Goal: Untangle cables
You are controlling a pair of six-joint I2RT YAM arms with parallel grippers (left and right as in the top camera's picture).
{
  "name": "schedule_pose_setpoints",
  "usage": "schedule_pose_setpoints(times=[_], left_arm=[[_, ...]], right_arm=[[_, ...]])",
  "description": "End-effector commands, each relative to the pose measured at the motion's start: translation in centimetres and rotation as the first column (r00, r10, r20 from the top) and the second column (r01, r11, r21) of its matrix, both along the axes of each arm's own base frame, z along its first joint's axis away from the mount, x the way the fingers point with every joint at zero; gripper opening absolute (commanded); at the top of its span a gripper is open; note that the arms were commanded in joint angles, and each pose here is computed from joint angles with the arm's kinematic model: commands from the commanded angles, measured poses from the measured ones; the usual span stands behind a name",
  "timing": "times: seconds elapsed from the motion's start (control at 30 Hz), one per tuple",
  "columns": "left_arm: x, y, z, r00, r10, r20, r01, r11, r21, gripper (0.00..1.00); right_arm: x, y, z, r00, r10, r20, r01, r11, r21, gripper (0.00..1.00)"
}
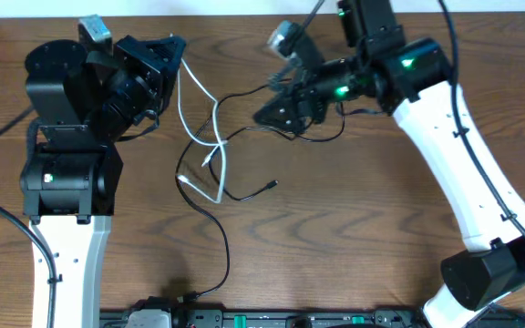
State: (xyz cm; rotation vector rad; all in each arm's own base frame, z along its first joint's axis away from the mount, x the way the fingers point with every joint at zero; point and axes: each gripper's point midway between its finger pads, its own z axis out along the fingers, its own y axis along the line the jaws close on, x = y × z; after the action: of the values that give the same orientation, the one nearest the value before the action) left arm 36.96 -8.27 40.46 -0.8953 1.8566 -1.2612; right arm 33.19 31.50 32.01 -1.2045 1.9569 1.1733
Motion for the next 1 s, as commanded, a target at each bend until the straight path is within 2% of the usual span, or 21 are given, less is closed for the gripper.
schedule_pose_setpoints(times=[0.0, 0.1, 0.2, 0.37, 0.6, 0.67, 0.7, 0.83, 0.9, 0.97], left_arm=[[-0.1, 0.3, 0.6, 0.998, 0.045, -0.045, -0.049, 0.993, -0.104, 0.08], [-0.2, 0.1, 0.6, 0.998, 0.035, -0.056, -0.042, 0.991, -0.126, 0.07], [-0.2, 0.1, 0.6, 0.998, 0.036, -0.058, -0.043, 0.991, -0.129, 0.07], [-0.3, 0.1, 0.4, 0.997, 0.035, -0.066, -0.044, 0.991, -0.129, 0.07], [-0.4, -0.1, 0.0, 0.996, 0.031, -0.083, -0.041, 0.991, -0.127, 0.08], [-0.4, -0.1, -0.1, 0.996, 0.031, -0.084, -0.041, 0.991, -0.127, 0.08], [-0.4, -0.1, -0.1, 0.996, 0.031, -0.084, -0.041, 0.991, -0.127, 0.08], [-0.6, 0.0, -0.5, 0.994, 0.032, -0.105, -0.045, 0.991, -0.125, 0.38], [-0.7, 0.0, -0.9, 0.994, 0.026, -0.107, -0.037, 0.994, -0.101, 0.49], [-0.7, 0.1, -1.3, 0.998, 0.006, -0.070, -0.006, 1.000, 0.004, 0.52]], right_arm=[[-0.4, 2.5, -0.3, 1.000, 0.022, 0.022, -0.022, 1.000, 0.004, 0.86], [-0.2, 4.1, -0.1, 0.999, 0.018, 0.032, -0.018, 1.000, 0.024, 0.85], [0.0, 5.2, 0.1, 0.999, 0.018, 0.035, -0.019, 0.999, 0.051, 0.79], [0.5, 6.2, 0.5, 0.999, 0.009, 0.040, -0.012, 0.997, 0.082, 0.54], [1.2, 6.7, 1.7, 0.999, -0.022, 0.029, 0.019, 0.992, 0.127, 0.11], [1.3, 6.7, 1.8, 0.999, -0.027, 0.022, 0.024, 0.991, 0.132, 0.01], [1.3, 6.7, 1.9, 0.999, -0.030, 0.015, 0.028, 0.991, 0.133, 0.01], [1.7, 6.4, 1.9, 0.998, -0.059, -0.033, 0.063, 0.989, 0.134, 0.01], [2.6, 5.8, 1.9, 0.990, -0.110, -0.089, 0.121, 0.984, 0.130, 0.01], [4.3, 4.4, 1.6, 0.967, -0.204, -0.152, 0.222, 0.969, 0.111, 0.01]])
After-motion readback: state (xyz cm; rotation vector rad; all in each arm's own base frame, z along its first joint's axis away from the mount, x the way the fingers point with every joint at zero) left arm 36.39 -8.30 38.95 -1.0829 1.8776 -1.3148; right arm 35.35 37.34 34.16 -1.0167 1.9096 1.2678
